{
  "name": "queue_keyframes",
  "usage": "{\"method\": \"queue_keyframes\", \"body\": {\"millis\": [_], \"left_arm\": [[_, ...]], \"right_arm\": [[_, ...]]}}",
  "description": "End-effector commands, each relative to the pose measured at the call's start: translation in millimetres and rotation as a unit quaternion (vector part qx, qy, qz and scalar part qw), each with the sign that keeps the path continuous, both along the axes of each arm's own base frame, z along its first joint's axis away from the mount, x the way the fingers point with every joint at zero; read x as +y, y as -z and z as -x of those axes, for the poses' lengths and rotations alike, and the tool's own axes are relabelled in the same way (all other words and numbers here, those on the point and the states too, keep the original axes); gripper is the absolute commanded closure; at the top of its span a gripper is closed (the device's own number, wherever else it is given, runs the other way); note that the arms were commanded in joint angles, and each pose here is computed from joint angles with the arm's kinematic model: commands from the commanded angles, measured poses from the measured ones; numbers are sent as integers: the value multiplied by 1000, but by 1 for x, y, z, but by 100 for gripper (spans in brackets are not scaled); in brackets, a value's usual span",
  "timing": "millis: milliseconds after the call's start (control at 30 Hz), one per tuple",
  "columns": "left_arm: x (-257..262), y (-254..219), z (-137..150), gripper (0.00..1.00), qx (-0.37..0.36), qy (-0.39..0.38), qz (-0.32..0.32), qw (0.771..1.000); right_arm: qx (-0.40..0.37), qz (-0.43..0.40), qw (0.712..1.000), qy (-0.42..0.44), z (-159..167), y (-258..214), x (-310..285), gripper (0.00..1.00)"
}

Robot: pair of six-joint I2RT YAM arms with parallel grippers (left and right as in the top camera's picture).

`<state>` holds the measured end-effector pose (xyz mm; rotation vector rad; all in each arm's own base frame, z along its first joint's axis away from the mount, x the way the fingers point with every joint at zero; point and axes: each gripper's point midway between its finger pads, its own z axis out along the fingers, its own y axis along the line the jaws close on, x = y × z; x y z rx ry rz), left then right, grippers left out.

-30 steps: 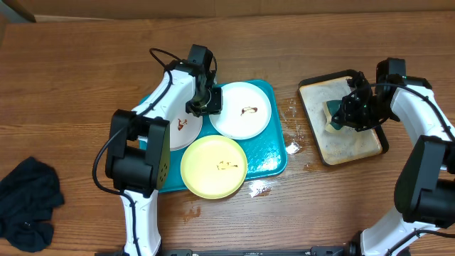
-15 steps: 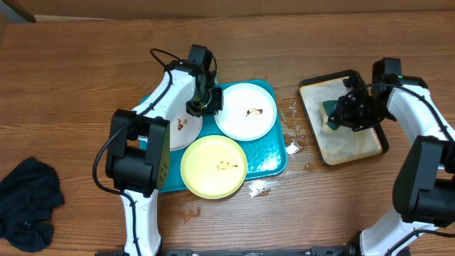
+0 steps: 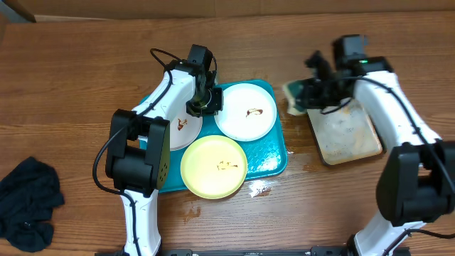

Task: Clean dirty plates on tray and stack at the side
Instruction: 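Carry the sponge with the right gripper onto the held white plate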

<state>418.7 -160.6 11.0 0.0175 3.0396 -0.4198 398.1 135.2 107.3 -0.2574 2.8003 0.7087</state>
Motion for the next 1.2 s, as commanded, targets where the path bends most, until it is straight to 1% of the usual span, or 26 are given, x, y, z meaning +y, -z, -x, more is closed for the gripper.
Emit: {"method": "queue_keyframes", "body": {"millis": [0, 233, 333, 400, 500, 600, 767, 1033, 1167], "left_arm": [[-4, 1, -2, 96, 1, 4, 5, 1000], [-11, 1, -1, 96, -1, 8, 5, 1000], [-11, 1, 0, 96, 0, 6, 5, 1000], [-11, 1, 0, 96, 1, 5, 5, 1000], [-11, 1, 0, 96, 1, 5, 5, 1000], [-12, 1, 0, 96, 1, 5, 5, 1000], [-13, 1, 1, 96, 2, 4, 7, 1000], [-16, 1, 2, 96, 4, 5, 7, 1000], [-21, 1, 4, 96, 3, 11, 7, 1000]], "right_arm": [[-29, -61, 997, -25, -1, -32, 46, 96], [-53, -107, 991, -57, 7, -49, 120, 96], [-50, -112, 991, -45, 9, -49, 138, 96], [-39, -105, 994, -19, 7, -44, 141, 96], [-18, -93, 995, 25, 3, -34, 136, 96], [3, -60, 994, 90, -3, -20, 122, 96], [29, -31, 988, 148, -9, 4, 112, 96], [94, -18, 986, 135, -2, 70, 128, 96], [103, -49, 987, 116, 0, 78, 150, 96]]}}
